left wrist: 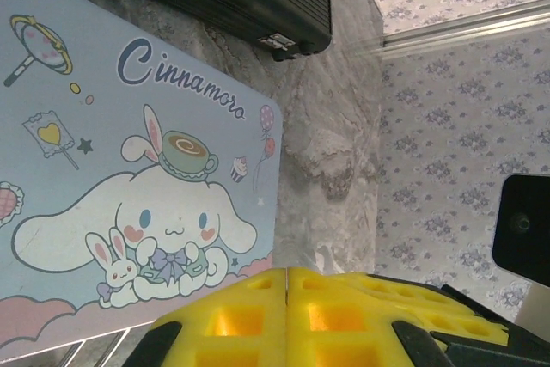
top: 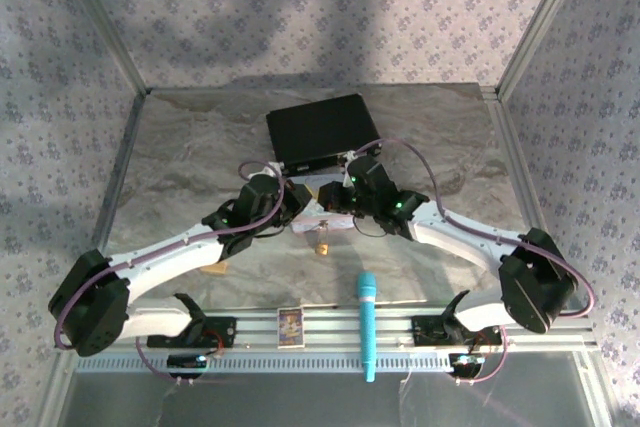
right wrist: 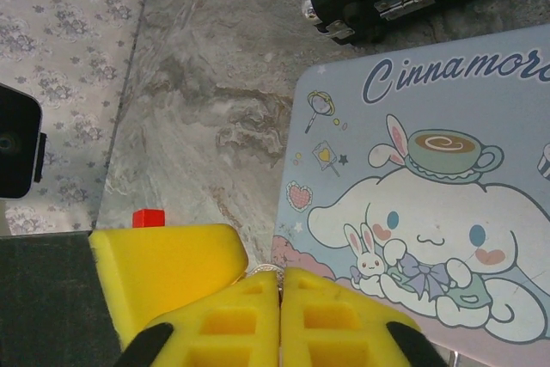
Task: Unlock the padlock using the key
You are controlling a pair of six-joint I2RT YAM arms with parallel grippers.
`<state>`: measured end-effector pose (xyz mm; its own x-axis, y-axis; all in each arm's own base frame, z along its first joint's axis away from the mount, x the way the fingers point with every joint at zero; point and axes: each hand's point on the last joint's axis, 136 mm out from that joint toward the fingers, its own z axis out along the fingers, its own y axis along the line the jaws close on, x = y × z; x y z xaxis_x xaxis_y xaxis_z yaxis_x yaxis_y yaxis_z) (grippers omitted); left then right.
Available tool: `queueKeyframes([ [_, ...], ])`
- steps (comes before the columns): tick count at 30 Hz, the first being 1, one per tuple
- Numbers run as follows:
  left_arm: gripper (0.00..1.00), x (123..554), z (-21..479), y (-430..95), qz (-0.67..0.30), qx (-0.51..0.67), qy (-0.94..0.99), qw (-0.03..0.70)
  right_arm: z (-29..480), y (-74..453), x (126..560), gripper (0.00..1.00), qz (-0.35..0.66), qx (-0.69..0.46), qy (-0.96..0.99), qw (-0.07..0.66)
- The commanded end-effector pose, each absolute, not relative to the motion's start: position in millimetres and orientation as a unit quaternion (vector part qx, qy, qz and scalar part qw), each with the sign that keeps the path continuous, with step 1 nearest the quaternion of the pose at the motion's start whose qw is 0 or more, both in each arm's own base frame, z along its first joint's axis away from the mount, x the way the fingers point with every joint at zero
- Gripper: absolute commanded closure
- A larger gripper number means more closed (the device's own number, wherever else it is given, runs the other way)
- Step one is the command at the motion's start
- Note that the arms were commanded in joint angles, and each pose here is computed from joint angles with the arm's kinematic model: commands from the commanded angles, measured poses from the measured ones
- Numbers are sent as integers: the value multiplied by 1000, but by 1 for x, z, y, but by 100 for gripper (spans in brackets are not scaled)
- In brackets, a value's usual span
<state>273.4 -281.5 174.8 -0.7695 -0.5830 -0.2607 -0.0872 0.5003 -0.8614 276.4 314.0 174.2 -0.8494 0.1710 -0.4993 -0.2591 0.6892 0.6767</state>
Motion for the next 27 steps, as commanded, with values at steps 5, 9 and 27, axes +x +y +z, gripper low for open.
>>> queueKeyframes([
  [5,100,282,219,-269,-425,-84,821,371,208,293,279,10,389,-84,855,334],
  [9,100,276,253,-275,-458,42,789,408,240,282,273,4,457,-129,802,361],
  [27,100,204,340,-298,-580,257,643,429,286,309,227,59,571,-262,682,375],
])
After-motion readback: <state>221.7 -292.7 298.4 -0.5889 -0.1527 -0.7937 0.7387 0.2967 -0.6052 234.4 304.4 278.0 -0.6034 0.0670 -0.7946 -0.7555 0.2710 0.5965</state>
